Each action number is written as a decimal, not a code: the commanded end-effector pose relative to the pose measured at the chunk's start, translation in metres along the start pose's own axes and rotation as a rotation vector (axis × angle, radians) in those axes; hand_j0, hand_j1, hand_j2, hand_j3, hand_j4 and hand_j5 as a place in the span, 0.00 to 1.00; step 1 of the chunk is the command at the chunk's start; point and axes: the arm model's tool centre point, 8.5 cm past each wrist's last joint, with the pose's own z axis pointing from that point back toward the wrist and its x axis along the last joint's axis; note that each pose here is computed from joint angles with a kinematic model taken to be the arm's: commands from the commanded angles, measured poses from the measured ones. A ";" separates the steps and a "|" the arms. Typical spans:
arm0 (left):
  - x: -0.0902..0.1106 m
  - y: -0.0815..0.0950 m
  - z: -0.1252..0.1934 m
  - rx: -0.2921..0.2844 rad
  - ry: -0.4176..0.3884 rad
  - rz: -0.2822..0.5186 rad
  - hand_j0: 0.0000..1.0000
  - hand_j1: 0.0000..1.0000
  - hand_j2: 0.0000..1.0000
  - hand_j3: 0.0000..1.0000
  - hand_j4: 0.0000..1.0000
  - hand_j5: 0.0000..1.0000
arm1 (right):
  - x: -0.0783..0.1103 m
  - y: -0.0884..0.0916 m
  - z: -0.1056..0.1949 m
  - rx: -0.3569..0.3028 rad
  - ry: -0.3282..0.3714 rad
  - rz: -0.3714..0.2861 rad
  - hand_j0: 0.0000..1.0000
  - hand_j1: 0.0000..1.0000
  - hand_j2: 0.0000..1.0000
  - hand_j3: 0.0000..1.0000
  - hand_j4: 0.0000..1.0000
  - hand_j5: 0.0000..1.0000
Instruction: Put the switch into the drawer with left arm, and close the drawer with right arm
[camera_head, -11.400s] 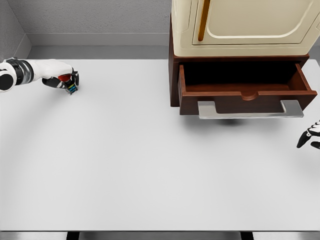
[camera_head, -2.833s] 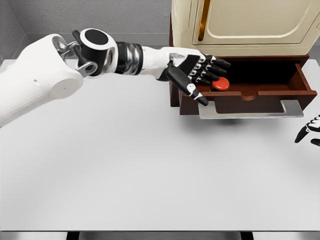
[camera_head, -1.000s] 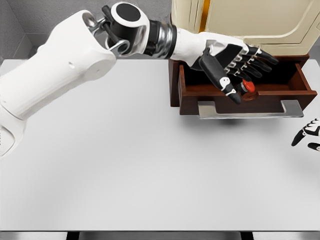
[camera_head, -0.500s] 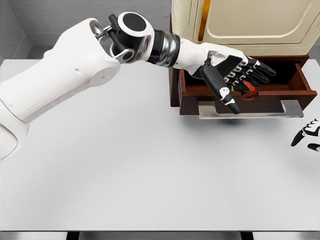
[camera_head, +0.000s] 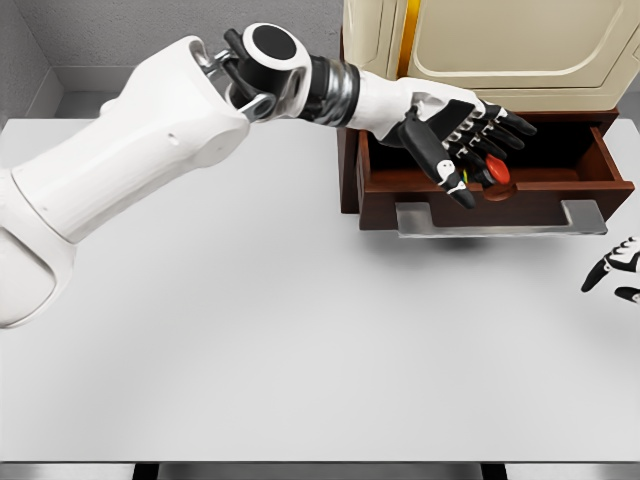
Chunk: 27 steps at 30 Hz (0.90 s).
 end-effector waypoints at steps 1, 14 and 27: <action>0.001 -0.001 -0.002 -0.005 -0.004 0.005 1.00 1.00 1.00 1.00 1.00 1.00 | 0.000 0.001 -0.001 0.001 -0.003 -0.009 0.55 0.55 0.55 0.55 0.55 0.55; -0.005 0.006 -0.008 0.024 -0.001 -0.002 1.00 1.00 1.00 1.00 1.00 1.00 | 0.000 0.001 -0.001 0.001 -0.004 -0.008 0.55 0.55 0.55 0.55 0.55 0.55; 0.011 0.004 -0.003 0.024 -0.047 -0.050 1.00 1.00 1.00 1.00 1.00 1.00 | 0.001 0.001 -0.002 0.004 -0.007 -0.009 0.55 0.55 0.55 0.55 0.55 0.55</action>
